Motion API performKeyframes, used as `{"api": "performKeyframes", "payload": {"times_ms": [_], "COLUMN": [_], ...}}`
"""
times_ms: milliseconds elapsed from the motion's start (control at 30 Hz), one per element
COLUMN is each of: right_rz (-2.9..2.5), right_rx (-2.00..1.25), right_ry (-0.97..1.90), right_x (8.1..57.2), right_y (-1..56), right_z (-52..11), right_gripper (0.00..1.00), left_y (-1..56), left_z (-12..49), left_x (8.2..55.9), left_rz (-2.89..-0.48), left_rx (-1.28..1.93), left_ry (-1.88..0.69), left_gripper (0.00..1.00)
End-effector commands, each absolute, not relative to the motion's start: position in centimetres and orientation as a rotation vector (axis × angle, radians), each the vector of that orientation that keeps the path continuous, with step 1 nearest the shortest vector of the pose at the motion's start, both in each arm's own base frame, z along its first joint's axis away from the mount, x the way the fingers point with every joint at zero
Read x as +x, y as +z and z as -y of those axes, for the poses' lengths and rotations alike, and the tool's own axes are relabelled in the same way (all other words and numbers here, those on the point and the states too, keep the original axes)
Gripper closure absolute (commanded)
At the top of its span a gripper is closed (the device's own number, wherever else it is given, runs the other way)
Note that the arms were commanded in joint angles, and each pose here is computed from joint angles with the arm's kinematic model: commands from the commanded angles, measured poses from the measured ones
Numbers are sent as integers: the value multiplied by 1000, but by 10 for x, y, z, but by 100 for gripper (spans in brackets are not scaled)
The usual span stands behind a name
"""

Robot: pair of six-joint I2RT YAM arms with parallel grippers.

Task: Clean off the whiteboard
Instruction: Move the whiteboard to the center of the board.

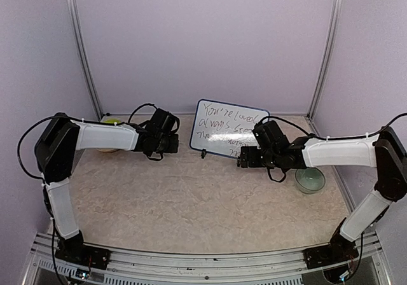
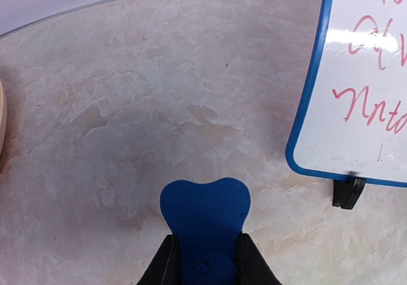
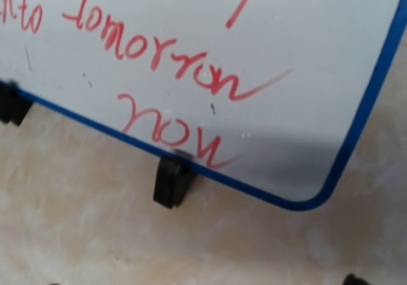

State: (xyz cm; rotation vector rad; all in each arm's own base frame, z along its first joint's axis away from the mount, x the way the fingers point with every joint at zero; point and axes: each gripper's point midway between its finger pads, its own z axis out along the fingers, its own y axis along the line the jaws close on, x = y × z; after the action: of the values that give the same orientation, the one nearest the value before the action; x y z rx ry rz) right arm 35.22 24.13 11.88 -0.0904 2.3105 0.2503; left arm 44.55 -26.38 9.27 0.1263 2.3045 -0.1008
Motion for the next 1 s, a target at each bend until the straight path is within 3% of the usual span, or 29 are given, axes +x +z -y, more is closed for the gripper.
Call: {"api": "performKeyframes", "payload": {"times_ms": [0, 500, 967], "right_rz": [-2256, -2292, -2313], "right_rx": [68, 173, 226], "right_ry": [167, 112, 34], "right_x": [361, 380, 385], "right_y": [123, 97, 65], "right_z": [-244, -276, -281], "right_gripper": [7, 23, 34], "left_y": [112, 152, 166], "left_z": [258, 243, 230], "left_x": [428, 374, 360], "left_rz": [-2273, -2232, -2199], "left_rx": [62, 55, 39], "left_ry": [-118, -197, -214], "left_gripper": [81, 81, 81]}}
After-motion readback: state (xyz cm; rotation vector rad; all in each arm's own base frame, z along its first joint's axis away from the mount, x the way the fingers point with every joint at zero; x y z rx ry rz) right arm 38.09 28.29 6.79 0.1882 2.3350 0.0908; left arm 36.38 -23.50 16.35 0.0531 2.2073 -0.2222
